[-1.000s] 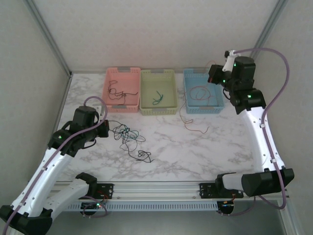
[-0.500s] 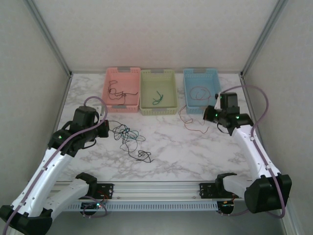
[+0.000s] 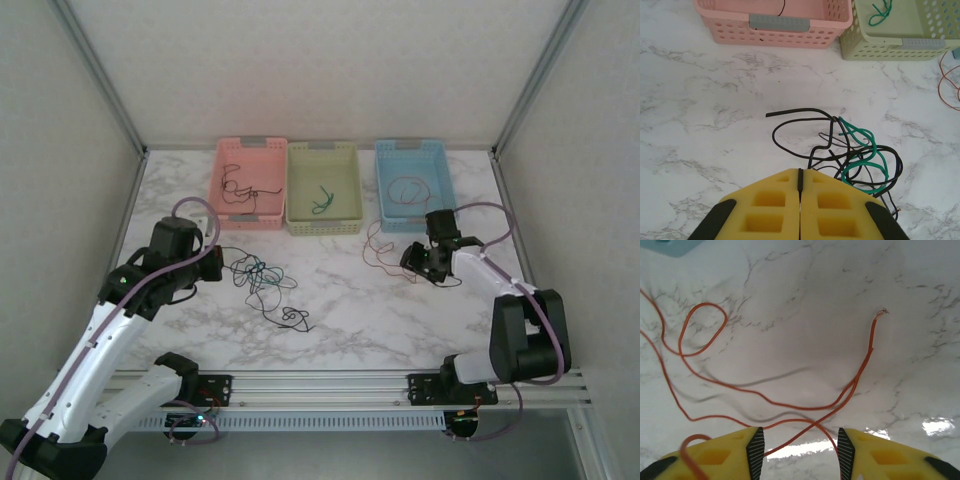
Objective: Untangle the cables
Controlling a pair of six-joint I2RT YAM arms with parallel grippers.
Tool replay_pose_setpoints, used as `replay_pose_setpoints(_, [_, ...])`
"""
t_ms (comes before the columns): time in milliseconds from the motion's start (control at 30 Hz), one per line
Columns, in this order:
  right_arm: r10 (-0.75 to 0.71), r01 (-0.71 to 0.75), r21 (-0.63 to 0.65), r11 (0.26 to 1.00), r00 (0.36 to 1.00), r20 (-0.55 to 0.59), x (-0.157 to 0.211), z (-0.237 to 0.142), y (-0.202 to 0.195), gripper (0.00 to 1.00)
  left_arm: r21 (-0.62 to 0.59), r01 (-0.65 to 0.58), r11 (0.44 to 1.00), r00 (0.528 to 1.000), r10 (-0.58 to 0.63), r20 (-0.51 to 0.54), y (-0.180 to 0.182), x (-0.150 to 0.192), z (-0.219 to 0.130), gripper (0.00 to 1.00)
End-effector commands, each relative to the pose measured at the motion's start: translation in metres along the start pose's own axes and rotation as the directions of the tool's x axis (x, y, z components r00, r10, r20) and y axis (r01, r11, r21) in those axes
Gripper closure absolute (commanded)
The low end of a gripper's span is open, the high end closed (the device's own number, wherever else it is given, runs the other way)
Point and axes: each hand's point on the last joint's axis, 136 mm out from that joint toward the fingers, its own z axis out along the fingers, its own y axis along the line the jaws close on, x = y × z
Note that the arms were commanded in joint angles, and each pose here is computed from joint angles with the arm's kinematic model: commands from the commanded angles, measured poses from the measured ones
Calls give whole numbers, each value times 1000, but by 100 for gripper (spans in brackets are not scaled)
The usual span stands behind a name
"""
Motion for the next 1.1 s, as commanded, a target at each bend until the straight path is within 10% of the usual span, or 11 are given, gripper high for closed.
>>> replay_pose_setpoints(0, [32,-32,31,999,999,9,-9,12,1,51,-3,-8,1000,1000,8,5,2,1,-1,100])
replay_pose_setpoints(767, [-51,57,192,980,998,-37,-24,44,12,47,1,-10,1000,1000,10,3,2,2,0,100])
replay_pose_setpoints(1067, [-86,99,205,974,994,-71,-20,52,11,70,3,-11,1000,1000,11,-2,1,3,1,100])
